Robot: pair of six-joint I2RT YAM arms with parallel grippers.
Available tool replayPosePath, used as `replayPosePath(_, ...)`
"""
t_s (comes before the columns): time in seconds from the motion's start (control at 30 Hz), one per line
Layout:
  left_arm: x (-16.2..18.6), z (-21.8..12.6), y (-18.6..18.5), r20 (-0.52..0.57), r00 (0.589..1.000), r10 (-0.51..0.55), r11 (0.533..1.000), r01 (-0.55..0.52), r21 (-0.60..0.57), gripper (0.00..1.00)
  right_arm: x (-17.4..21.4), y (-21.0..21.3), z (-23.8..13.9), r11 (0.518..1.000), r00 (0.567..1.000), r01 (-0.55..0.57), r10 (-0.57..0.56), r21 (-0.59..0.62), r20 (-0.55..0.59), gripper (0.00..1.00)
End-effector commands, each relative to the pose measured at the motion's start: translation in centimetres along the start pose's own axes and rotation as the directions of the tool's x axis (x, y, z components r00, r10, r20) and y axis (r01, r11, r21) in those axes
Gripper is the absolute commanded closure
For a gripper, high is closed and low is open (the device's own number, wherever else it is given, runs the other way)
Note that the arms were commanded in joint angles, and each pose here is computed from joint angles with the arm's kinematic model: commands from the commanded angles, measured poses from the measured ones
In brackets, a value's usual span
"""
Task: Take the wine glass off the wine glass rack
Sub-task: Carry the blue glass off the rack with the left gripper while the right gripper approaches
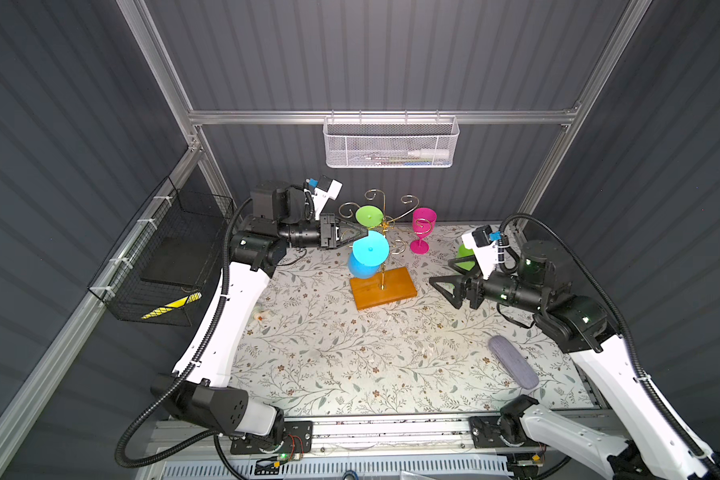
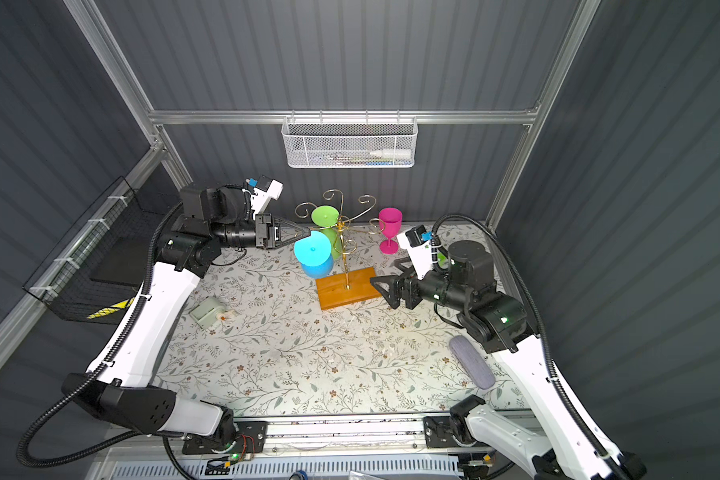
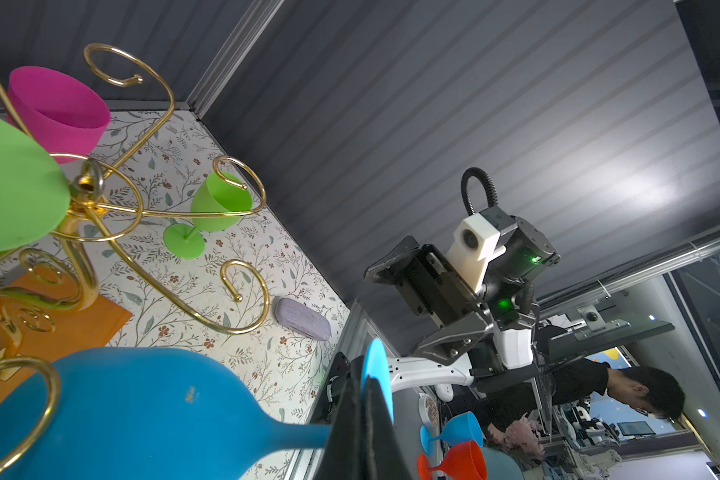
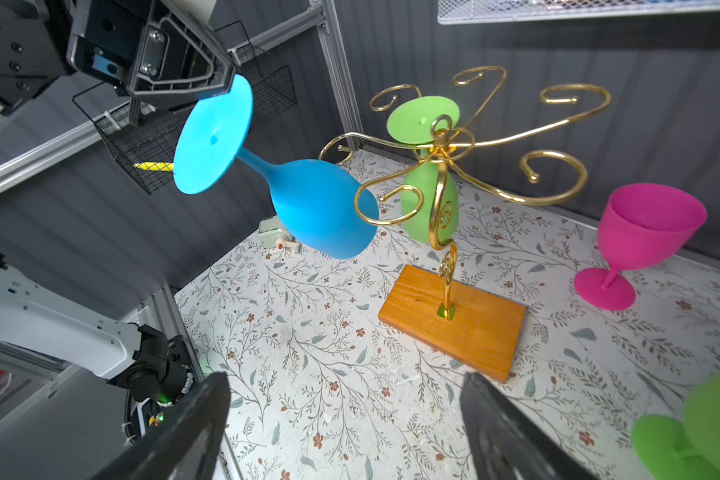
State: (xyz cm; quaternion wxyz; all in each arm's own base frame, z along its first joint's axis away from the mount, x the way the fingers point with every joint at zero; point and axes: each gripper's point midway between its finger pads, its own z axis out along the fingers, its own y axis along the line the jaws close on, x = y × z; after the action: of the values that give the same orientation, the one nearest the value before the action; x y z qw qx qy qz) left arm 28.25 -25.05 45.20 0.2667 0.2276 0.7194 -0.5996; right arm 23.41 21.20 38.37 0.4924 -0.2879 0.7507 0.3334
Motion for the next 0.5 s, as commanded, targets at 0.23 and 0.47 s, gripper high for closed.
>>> replayPosePath(0.23, 0.8, -2.0, -5.7, -0.008, 1.000, 0.026, 0.990, -0.025, 0.137, 1.00, -2.6, 2.9, 3.5, 0.935, 0.920, 0.353, -0.355, 0.043, 0.165, 0.07)
replayPosePath(0.47, 1.2, -2.7, -7.6, -0.004, 0.999, 0.040, 0.985, -0.039, 0.166, 1.00, -4.6, 6.0, 6.1, 0.886, 0.858, 0.464, -0.450, 0.000, 0.247, 0.05)
